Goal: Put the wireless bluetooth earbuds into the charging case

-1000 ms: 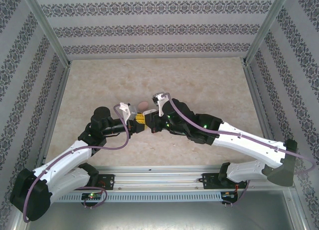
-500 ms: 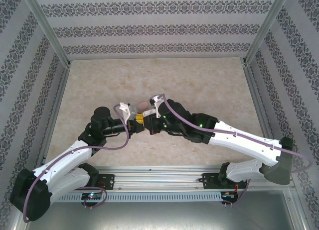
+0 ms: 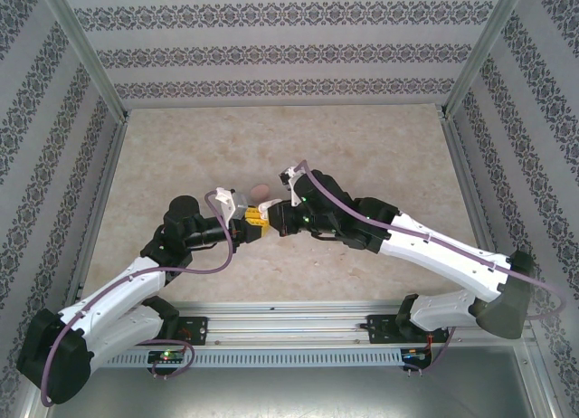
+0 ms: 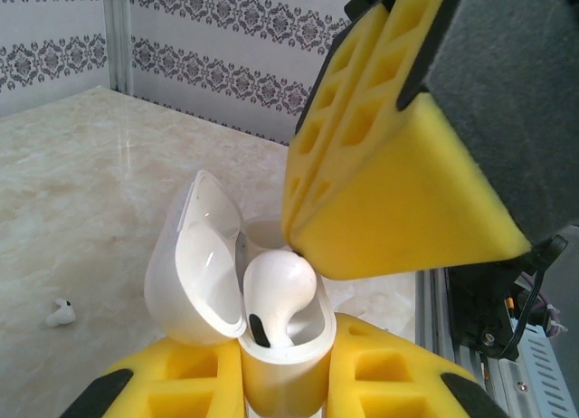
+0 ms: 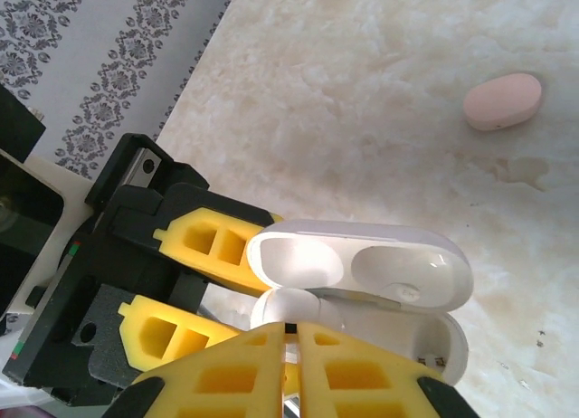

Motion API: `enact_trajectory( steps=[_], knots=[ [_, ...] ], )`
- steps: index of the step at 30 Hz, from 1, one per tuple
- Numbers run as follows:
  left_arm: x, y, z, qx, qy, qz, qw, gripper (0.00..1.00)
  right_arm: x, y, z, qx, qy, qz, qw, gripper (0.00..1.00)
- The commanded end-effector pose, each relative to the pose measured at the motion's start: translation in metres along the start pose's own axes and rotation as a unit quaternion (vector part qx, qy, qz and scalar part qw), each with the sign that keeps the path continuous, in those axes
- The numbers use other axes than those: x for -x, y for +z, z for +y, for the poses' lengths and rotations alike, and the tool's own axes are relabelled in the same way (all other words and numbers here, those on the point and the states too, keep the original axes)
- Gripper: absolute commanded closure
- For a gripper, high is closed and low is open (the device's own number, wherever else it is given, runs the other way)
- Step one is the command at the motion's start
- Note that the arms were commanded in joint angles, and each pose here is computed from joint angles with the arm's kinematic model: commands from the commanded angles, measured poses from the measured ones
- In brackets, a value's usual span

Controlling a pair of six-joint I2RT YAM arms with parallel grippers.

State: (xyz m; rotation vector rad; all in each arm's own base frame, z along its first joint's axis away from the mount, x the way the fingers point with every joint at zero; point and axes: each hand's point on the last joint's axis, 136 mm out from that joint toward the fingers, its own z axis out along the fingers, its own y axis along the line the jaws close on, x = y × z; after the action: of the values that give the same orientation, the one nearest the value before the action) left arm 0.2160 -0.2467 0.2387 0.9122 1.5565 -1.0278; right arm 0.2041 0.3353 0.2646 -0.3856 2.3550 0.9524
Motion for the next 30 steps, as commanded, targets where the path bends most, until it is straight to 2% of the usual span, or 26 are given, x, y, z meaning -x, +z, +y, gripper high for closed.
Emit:
enact_trajectory(
  steps=[1,9,16,21,23,28,30],
  knots=[
    [0.012,-0.003,-0.010,-0.016,0.020,-0.025,0.999,0.95,-0.007,0.001,-0.005,-0.001,0.006,0.014,1.000,0.88],
    [0.011,-0.003,-0.010,-0.014,0.021,-0.024,0.999,0.95,-0.004,-0.005,0.008,0.027,0.001,0.017,0.999,0.88],
    [0.007,-0.004,-0.007,-0.007,0.020,-0.022,1.000,0.95,0.016,-0.037,-0.001,0.008,0.009,-0.035,0.999,0.88],
    [0.004,-0.002,-0.002,0.006,0.026,-0.021,0.999,0.95,0.025,-0.057,-0.046,-0.071,0.041,-0.063,0.995,0.86],
    [0.001,-0.001,0.001,0.011,0.028,-0.015,0.999,0.95,0.025,-0.059,-0.074,-0.112,0.068,-0.063,0.989,0.80],
    [-0.004,0.001,0.011,0.032,0.040,0.005,0.999,0.95,0.015,-0.043,-0.148,-0.211,0.126,-0.029,0.969,0.78],
    [-0.005,0.001,0.012,0.037,0.048,0.012,0.998,0.95,0.012,-0.031,-0.169,-0.230,0.147,-0.009,0.962,0.77]
  ],
)
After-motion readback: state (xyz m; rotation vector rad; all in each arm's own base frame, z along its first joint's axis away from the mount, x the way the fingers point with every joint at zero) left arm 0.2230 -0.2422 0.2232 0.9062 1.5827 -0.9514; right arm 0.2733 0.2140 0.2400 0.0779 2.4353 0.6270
